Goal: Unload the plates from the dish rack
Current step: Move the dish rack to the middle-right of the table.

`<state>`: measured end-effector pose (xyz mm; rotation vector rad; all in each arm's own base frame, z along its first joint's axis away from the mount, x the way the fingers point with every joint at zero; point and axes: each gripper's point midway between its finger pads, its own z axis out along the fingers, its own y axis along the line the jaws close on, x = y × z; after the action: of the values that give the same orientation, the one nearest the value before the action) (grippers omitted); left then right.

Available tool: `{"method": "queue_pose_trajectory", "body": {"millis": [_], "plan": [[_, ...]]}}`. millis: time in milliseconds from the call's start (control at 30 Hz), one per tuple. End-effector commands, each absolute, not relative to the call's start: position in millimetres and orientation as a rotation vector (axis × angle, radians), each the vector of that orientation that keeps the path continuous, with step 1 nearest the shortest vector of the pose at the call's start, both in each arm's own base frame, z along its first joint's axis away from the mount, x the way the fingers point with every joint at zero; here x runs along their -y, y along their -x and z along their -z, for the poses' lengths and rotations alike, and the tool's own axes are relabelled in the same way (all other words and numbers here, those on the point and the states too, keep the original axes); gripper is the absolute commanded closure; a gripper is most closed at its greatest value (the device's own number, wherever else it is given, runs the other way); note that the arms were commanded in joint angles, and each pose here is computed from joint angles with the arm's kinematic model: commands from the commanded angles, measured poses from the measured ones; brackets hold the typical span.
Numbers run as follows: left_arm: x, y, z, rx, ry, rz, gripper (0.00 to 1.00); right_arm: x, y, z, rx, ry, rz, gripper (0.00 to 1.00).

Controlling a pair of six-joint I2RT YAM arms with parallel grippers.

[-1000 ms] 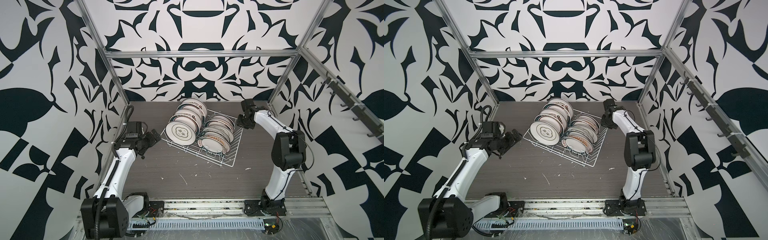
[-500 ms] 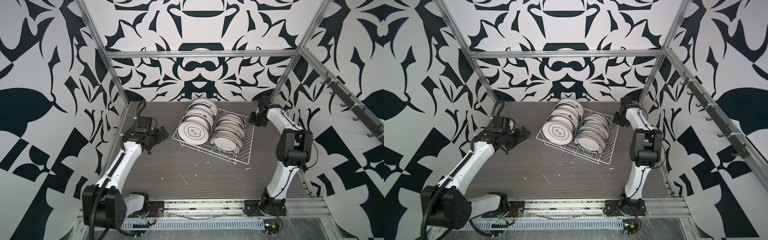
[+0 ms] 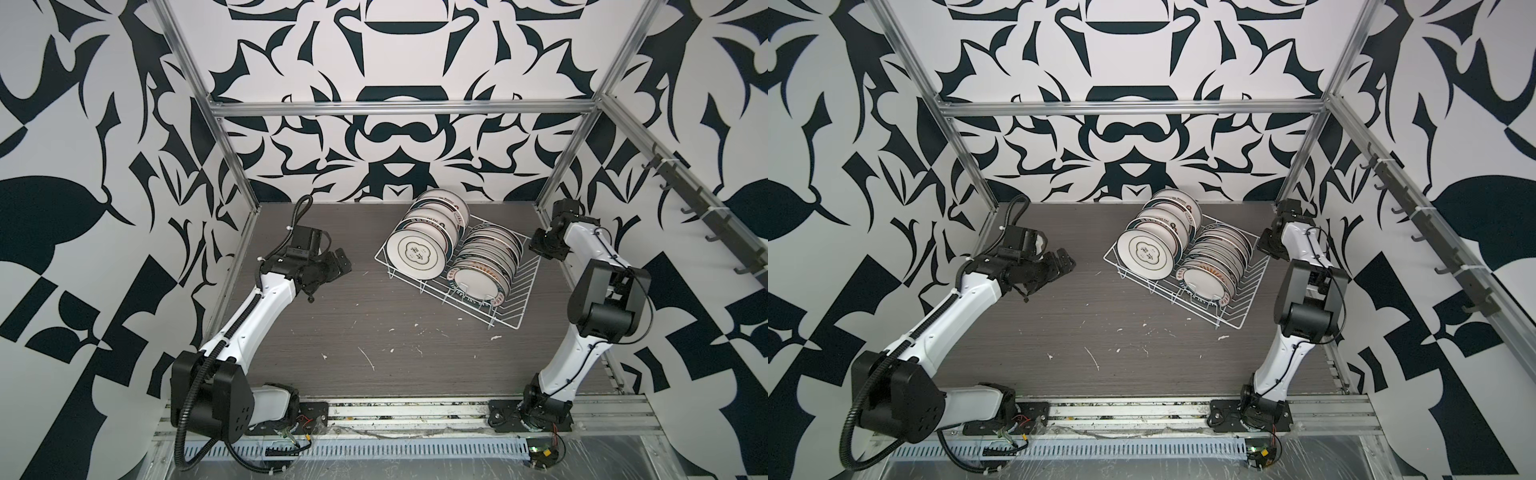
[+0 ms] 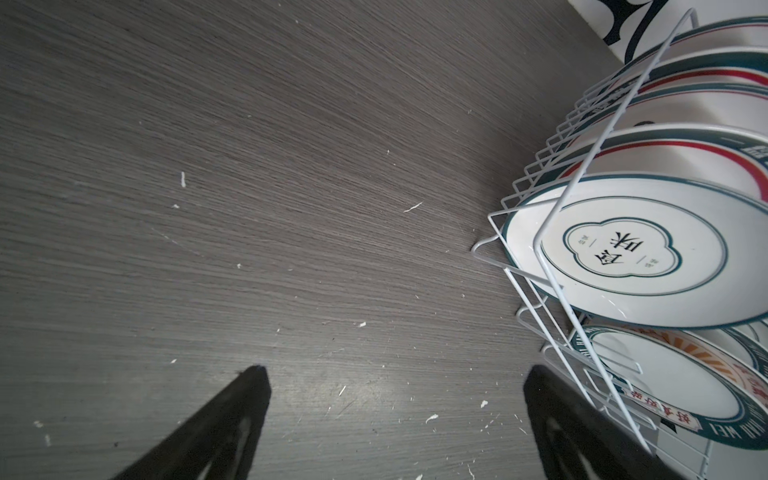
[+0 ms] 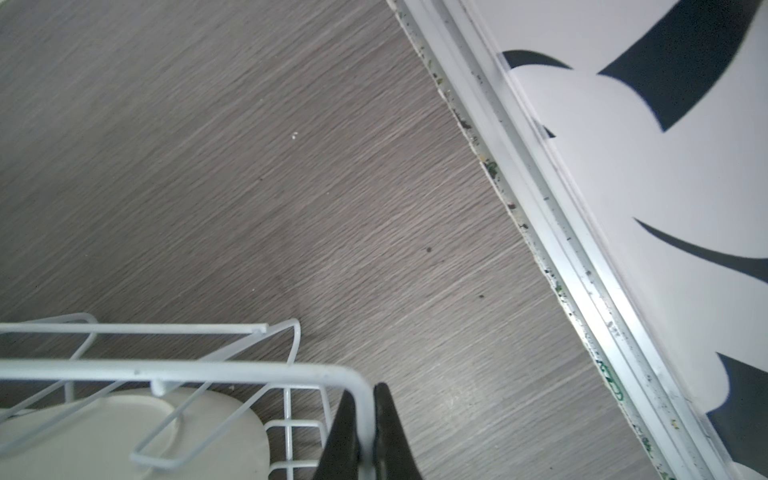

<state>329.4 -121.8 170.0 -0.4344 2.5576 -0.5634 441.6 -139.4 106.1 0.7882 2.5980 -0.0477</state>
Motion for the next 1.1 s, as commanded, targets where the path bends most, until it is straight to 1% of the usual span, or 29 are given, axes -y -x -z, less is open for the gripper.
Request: {"method": "queue_pose_trajectory", "body": {"millis": [0, 133, 233, 333, 367, 467, 667, 767, 1067], "plan": [[125, -333, -180, -2.539, 0.429, 0.573, 0.01, 160, -404, -62, -2.749, -0.839, 0.223, 1.00], [125, -335, -187, -2.519, 0.413, 0.573, 0.01, 165, -399, -62, -2.732, -0.876, 0.261, 1.00], [114, -337, -192, -2.480, 0.463, 0.516, 0.01, 168, -398, -62, -2.715, -0.902, 0.269, 1.00], [106, -337, -191, -2.460, 0.493, 0.466, 0.01, 162, -403, -60, -2.707, -0.903, 0.191, 1.00], [102, -335, -200, -2.426, 0.501, 0.462, 0.01, 159, -404, -60, -2.705, -0.900, 0.169, 1.00], [93, -332, -197, -2.417, 0.537, 0.417, 0.01, 153, -407, -64, -2.676, -0.902, 0.106, 0.99], [83, -327, -196, -2.411, 0.541, 0.346, 0.01, 143, -408, -83, -2.591, -0.887, 0.019, 0.85], [85, -326, -197, -2.417, 0.510, 0.352, 0.01, 138, -406, -86, -2.589, -0.877, -0.010, 0.74], [85, -318, -193, -2.440, 0.417, 0.334, 0.01, 133, -399, -97, -2.563, -0.840, -0.027, 0.53]]}}
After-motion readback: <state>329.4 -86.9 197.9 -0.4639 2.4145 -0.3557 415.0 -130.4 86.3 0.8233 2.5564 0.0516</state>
